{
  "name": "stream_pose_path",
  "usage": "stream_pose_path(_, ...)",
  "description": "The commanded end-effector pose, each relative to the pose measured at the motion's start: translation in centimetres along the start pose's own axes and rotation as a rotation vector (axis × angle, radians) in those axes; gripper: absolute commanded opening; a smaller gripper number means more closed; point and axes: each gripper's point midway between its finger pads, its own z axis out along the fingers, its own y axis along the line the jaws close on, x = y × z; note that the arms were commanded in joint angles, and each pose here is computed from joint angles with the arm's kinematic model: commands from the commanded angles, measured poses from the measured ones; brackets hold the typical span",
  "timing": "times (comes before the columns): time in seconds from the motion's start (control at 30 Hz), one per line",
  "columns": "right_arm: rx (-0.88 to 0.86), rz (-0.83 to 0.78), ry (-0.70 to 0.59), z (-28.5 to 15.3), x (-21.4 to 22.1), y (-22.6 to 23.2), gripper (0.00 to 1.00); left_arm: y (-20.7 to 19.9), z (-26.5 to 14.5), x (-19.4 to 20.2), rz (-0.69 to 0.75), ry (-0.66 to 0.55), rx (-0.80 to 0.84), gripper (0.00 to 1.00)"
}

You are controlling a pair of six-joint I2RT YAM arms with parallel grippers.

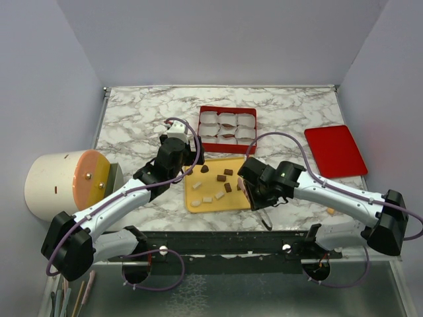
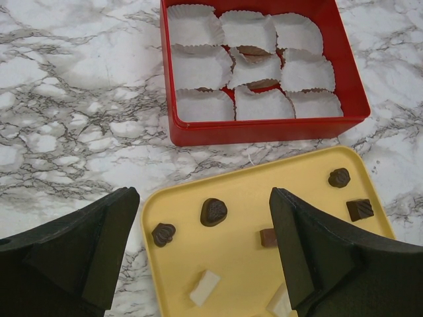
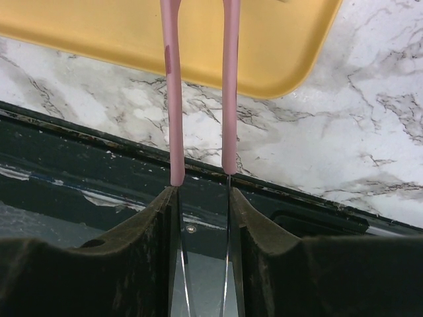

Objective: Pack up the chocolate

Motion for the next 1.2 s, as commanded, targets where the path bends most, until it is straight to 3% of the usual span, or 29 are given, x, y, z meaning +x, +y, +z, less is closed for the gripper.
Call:
stream_pose_path(0.0,0.011,0.004,0.007,-0.4,-0.2,0.4,0.38,0.0,-0.1,-0.6,-0.003,-0.015,-0.012,0.9)
stream_pose_path(0.97,0.065,-0.011,0.051,1.9,-0.4,0.6,0.39,-0.2,-0.3,-0.6,-0.005,-0.022,0.009,0.89)
stream_pose_path(1.07,0.074,-0.012,0.051,2.2,-0.5,0.6,0.33,-0.2,-0.3,-0.6,-0.004,-0.022,0.007,0.89)
stream_pose_path(1.17,0.08,-0.015,0.047,2.1,-0.7,0.6,0.13,-0.2,-0.3,-0.5,-0.003,-0.021,0.005,0.89)
